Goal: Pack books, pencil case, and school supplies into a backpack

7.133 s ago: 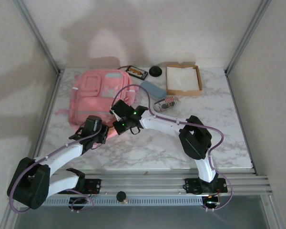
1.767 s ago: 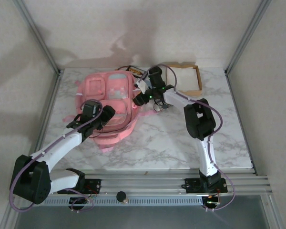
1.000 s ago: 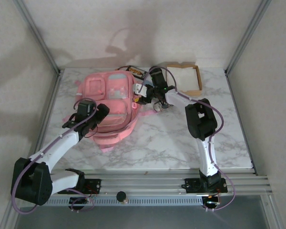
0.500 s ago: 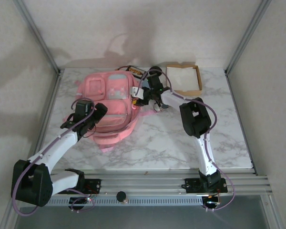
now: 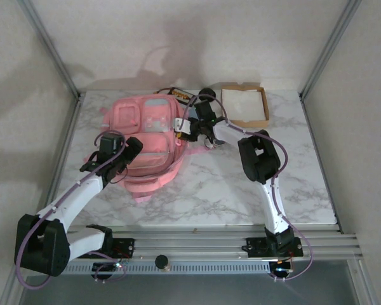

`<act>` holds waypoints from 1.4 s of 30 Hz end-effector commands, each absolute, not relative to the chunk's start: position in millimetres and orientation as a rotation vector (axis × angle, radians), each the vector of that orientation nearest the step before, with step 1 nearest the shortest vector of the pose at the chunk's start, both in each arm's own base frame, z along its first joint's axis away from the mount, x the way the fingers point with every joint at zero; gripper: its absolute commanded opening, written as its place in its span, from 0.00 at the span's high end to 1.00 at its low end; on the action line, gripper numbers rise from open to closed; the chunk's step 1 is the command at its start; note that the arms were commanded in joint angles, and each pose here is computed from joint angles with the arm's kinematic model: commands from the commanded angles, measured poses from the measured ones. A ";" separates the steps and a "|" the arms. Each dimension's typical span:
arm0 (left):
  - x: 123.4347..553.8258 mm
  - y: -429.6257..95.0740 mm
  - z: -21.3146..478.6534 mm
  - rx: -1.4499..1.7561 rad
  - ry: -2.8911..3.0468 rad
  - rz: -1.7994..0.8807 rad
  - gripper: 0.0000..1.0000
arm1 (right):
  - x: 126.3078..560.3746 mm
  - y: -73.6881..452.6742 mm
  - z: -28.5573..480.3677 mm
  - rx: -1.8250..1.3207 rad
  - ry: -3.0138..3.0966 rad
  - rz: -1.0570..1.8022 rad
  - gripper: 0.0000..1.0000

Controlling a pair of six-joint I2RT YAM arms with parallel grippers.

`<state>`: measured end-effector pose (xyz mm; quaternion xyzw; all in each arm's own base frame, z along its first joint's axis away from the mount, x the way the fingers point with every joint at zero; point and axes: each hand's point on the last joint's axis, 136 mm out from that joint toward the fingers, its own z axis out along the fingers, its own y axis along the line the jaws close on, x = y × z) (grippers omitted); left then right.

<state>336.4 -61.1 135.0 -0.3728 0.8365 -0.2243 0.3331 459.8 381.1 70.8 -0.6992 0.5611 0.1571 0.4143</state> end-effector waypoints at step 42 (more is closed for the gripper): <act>459.5 -230.0 125.9 0.183 2.549 -0.514 0.44 | 364.4 382.6 174.1 -1.507 1.516 0.574 1.00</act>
